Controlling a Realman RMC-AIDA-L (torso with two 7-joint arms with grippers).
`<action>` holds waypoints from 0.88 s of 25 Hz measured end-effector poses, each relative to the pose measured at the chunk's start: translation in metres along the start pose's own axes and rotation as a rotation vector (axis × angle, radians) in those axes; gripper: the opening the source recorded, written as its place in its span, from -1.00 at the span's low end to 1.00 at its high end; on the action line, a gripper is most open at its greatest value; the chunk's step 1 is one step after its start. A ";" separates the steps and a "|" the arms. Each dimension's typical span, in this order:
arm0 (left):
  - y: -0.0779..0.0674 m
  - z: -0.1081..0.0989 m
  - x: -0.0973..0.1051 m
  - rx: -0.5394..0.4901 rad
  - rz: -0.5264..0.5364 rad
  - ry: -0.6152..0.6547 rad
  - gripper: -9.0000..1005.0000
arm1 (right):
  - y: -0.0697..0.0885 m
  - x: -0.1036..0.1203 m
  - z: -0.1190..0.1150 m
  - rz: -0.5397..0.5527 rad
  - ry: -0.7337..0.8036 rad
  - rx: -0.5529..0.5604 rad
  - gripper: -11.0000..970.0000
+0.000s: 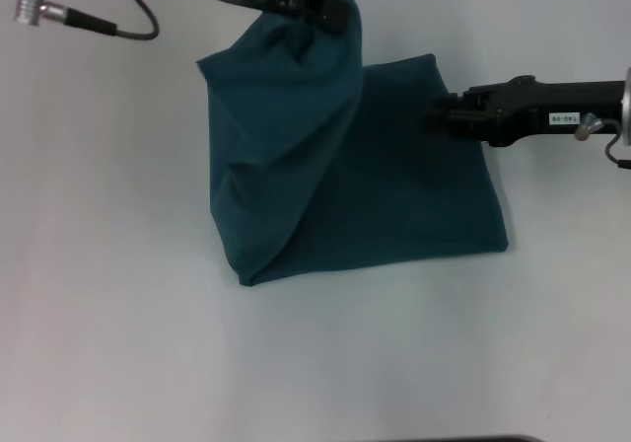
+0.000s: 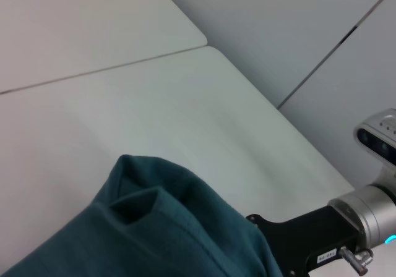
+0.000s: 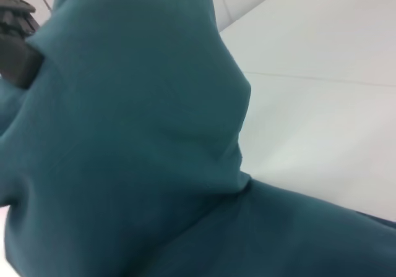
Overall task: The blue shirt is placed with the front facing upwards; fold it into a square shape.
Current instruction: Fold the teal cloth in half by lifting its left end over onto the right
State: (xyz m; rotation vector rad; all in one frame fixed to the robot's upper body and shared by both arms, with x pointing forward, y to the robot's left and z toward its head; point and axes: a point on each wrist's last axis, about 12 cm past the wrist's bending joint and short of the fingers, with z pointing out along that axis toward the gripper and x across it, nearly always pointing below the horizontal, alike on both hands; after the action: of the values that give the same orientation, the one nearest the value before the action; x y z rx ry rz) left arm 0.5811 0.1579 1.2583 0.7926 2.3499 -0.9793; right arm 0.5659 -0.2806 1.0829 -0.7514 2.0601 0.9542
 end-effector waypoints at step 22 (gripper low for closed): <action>0.002 0.044 -0.015 0.044 -0.034 0.025 -0.75 | -0.008 -0.001 -0.014 0.010 -0.018 0.034 -0.25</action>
State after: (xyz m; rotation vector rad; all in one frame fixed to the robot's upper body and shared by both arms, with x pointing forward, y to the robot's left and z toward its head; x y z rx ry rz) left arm 0.6021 0.1208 1.2386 0.7880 2.3778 -1.0448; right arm 0.5667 -0.2963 1.0871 -0.7131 2.0608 0.9263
